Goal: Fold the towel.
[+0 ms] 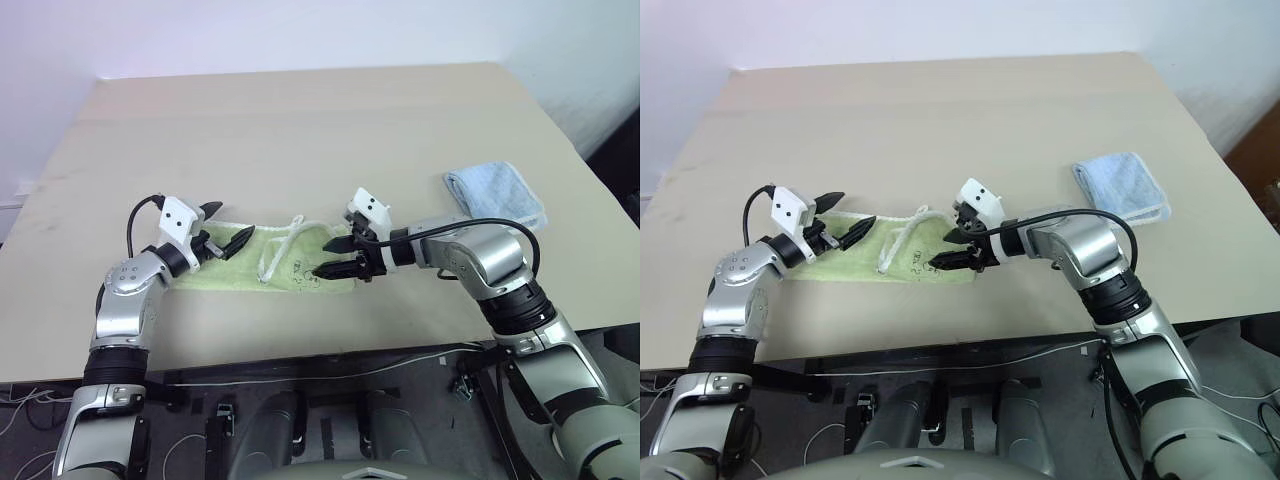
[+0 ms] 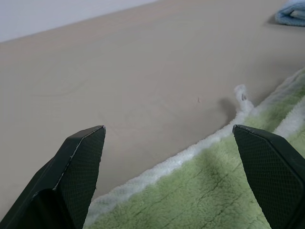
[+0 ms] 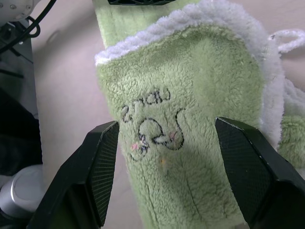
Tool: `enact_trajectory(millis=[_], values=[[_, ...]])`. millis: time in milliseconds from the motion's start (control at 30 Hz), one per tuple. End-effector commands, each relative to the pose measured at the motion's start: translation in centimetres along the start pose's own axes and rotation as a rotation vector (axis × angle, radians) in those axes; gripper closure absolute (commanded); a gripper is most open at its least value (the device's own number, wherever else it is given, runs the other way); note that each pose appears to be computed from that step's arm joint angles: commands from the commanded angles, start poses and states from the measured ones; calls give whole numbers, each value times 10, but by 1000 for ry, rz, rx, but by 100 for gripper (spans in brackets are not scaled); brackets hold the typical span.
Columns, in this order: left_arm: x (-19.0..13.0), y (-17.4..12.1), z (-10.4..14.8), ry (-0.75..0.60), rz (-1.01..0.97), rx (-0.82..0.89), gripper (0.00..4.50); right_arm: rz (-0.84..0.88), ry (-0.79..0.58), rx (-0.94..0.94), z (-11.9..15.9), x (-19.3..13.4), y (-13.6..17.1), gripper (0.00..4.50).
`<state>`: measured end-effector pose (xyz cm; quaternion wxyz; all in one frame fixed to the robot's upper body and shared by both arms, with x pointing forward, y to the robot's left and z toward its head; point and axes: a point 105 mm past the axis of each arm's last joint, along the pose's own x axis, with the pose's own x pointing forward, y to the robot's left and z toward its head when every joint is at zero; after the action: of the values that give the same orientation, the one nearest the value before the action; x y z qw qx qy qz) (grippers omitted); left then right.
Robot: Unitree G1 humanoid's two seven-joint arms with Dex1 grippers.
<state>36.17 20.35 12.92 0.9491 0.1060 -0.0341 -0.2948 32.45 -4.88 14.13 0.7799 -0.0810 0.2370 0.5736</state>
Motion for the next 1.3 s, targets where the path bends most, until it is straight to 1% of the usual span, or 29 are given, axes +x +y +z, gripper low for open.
enact_trajectory(millis=[33, 133, 267, 400, 500, 600, 733, 833, 933, 1000, 1067, 1167, 1300], values=[[-2, 0, 12, -31, -8, 48, 0, 22, -57, -53, 17, -13, 5, 114], [-1, -2, 11, -30, -14, 46, 0, 56, -85, -66, 22, -24, 11, 114], [2, -2, 11, -31, -19, 45, 0, 53, -58, -70, 15, -30, 10, 114], [3, -2, 11, -32, -24, 46, 0, 15, 0, -65, -1, -27, 3, 114], [4, -3, 11, -32, -28, 48, 0, 2, 13, -56, -5, -22, 0, 114], [3, -2, 10, -29, -29, 49, 0, -58, 22, -63, -8, -14, -12, 114], [2, 1, 7, -22, -30, 48, 0, -123, -62, -79, 11, -10, -23, 114], [0, 2, 4, -17, -33, 48, 0, -137, -94, -92, 20, -8, -25, 114], [0, 4, 1, -15, -33, 50, 0, -137, -123, -120, 28, -3, -22, 114], [-1, 5, -1, -19, -31, 47, 0, -90, -140, -150, 35, 2, -8, 114], [-2, 6, -4, -20, -29, 43, 0, -59, -145, -167, 38, 6, 1, 114], [-3, 7, -8, -16, -26, 45, 0, -50, -144, -162, 37, 13, 5, 114], [-2, 7, -8, -33, -25, 41, 0, -87, -132, -173, 32, 24, 1, 114]])
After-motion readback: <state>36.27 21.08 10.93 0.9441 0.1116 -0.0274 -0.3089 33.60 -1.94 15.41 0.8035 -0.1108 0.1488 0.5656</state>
